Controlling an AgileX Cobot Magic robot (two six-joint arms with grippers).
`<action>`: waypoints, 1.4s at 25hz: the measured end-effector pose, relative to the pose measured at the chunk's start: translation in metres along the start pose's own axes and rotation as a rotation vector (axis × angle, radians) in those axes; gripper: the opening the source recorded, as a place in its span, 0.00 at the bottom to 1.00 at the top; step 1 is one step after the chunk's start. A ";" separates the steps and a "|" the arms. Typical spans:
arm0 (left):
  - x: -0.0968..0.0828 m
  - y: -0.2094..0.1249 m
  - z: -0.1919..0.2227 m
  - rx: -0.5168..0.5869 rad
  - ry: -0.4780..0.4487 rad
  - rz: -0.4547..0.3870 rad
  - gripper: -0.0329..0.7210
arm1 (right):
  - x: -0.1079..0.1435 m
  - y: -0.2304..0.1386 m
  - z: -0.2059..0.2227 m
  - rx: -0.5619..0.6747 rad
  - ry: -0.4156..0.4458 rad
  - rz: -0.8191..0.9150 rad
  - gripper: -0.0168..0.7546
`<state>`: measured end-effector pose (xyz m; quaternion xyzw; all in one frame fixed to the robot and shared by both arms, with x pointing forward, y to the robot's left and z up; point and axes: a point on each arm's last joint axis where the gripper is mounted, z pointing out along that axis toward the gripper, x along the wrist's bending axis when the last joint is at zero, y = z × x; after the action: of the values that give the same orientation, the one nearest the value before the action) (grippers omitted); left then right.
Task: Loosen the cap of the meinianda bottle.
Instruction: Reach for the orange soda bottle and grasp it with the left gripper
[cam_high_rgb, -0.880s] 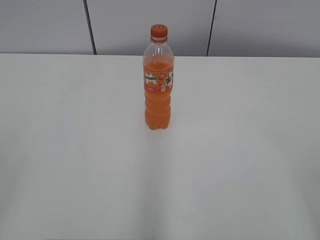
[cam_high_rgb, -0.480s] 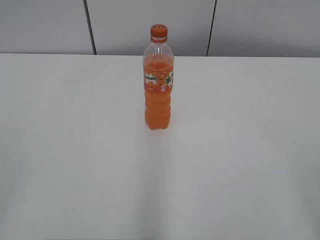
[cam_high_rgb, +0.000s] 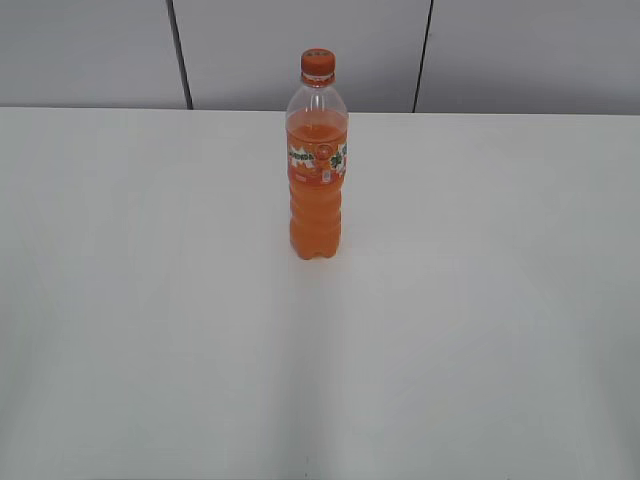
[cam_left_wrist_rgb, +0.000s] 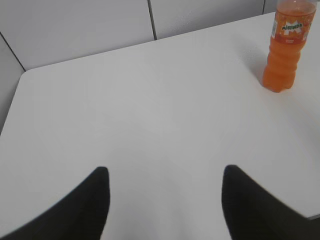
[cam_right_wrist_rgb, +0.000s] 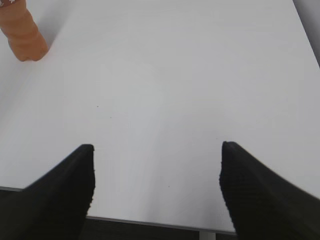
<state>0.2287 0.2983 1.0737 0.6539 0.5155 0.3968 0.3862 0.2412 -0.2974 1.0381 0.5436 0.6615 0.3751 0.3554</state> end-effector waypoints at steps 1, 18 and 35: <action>0.000 0.000 0.000 0.000 0.000 0.000 0.62 | 0.000 0.000 0.000 0.000 0.000 0.000 0.78; 0.000 0.000 0.000 -0.004 -0.005 -0.003 0.62 | 0.000 0.000 0.000 0.000 0.000 0.000 0.78; 0.004 0.027 0.011 -0.318 0.032 -0.027 0.62 | 0.000 0.000 0.000 0.000 0.000 0.000 0.78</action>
<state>0.2493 0.2963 1.0944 0.5710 0.4611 0.4787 0.4818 0.2412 -0.2974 1.0381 0.5436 0.6615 0.3751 0.3554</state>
